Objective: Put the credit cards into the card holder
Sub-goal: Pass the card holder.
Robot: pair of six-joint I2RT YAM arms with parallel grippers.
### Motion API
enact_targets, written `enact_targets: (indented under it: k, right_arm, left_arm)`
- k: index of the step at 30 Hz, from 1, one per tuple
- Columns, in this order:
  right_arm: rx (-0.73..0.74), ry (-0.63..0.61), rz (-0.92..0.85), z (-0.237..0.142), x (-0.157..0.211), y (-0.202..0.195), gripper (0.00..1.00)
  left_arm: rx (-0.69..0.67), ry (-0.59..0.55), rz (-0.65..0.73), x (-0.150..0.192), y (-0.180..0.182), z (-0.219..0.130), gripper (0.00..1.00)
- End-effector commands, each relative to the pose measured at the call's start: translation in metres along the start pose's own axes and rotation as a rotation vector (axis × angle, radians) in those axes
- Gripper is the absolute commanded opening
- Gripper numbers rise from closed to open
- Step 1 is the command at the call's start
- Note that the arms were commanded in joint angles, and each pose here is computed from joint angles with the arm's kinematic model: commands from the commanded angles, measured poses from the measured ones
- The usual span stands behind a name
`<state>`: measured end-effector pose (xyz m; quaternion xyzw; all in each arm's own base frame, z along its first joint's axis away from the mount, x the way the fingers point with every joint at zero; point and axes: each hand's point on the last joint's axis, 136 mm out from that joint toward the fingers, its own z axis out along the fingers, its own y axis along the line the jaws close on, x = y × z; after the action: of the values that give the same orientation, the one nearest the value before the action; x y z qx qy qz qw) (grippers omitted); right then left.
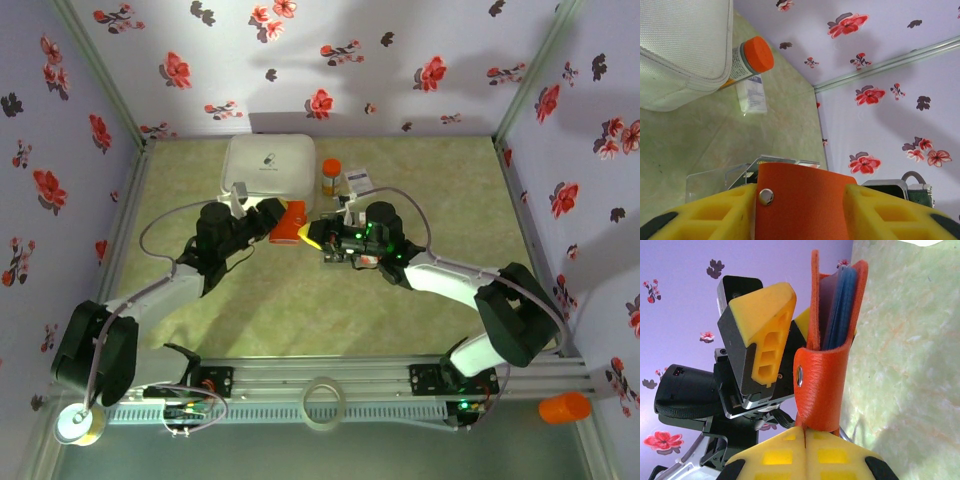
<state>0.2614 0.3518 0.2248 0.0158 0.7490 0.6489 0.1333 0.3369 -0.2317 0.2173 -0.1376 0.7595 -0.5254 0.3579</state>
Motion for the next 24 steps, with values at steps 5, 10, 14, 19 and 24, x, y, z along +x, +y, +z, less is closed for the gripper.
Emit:
enact_targets:
  k: [5, 10, 14, 19, 24]
  right_arm:
    - [-0.024, 0.019, -0.005, 0.002, 0.004, 0.001, 0.00]
    - [-0.014, 0.027, -0.005, 0.003, 0.005, -0.002, 0.00]
    - [0.124, 0.031, -0.047, -0.007, 0.009, -0.022, 0.21]
    - [0.491, 0.021, -0.203, -0.046, 0.008, -0.056, 0.43]
    - [0.663, 0.003, -0.292, -0.064, -0.003, -0.060, 0.51]
  left_arm:
    - [0.043, 0.013, 0.040, 0.002, -0.010, 0.001, 0.31]
    - [0.040, 0.018, 0.047, 0.003, -0.009, 0.001, 0.06]
    - [0.034, 0.020, 0.058, 0.004, -0.008, -0.001, 0.00]
    - [-0.006, 0.012, 0.106, 0.005, -0.001, -0.007, 0.00]
    - [-0.057, -0.007, 0.150, 0.008, 0.002, -0.012, 0.00]
